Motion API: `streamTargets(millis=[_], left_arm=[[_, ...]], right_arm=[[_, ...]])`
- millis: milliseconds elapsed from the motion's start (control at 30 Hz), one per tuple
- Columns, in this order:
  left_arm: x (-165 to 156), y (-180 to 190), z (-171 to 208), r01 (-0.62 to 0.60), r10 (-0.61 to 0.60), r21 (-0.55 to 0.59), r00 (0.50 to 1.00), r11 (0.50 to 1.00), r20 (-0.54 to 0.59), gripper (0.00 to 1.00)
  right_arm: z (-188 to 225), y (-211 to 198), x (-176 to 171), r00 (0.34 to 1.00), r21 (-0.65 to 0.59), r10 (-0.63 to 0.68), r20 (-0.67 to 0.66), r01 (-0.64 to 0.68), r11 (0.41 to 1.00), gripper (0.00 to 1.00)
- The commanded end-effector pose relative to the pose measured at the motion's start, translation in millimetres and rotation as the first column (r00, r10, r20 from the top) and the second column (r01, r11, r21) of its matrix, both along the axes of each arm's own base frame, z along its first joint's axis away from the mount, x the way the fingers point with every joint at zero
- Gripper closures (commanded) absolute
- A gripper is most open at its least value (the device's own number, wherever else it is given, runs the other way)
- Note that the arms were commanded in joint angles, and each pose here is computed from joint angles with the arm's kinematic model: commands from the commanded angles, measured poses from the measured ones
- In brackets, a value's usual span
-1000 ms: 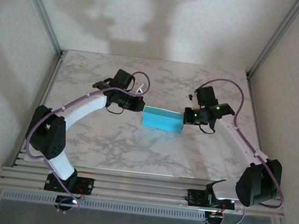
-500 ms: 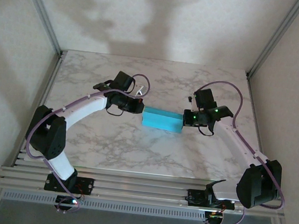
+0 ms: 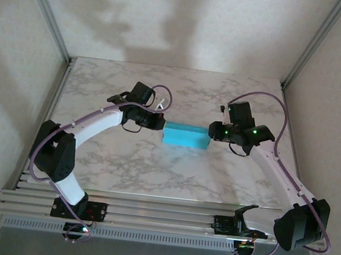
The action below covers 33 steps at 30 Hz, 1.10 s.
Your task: Fold the paper box
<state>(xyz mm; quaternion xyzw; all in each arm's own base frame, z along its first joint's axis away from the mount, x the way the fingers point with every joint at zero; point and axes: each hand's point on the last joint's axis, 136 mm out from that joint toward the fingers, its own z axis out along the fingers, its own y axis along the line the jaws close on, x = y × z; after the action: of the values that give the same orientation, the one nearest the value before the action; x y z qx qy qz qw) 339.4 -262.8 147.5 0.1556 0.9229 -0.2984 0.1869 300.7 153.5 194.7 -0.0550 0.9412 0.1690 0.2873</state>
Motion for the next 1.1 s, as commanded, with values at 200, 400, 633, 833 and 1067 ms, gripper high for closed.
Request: streamTargets(millis=[200,400,633,833,1067], left_arm=[[-7.4,3.5,-12.5,-0.006,0.009,0.056,0.999,0.998,-0.040,0.98],[-7.4,2.7,-12.7,-0.004,0.006,0.052,0.999,0.999,-0.040,0.97],[-7.5,3.6,-11.5,-0.005,0.007,0.056,0.999,0.998,-0.034,0.97],[-7.7,2.7,-9.7,-0.011,0.013,0.045,0.999,0.999,-0.036,0.90],[-15.4,-4.3,28.6,0.011,-0.014,-0.077,0.999,0.997,-0.036,0.78]], right_arm=[[-8.6,2.2,29.0,0.996,0.015,-0.088,0.016,0.087,0.996,0.84],[-15.3,-1.0,33.3,0.994,-0.008,-0.104,0.027,0.104,0.995,0.84],[-23.2,2.3,34.4,0.996,-0.013,-0.091,0.008,0.091,0.996,0.87],[-38.1,6.0,27.1,0.998,-0.047,-0.063,-0.029,0.062,0.997,0.91],[-47.6,4.9,23.8,0.997,-0.071,-0.066,-0.039,0.063,0.996,0.92]])
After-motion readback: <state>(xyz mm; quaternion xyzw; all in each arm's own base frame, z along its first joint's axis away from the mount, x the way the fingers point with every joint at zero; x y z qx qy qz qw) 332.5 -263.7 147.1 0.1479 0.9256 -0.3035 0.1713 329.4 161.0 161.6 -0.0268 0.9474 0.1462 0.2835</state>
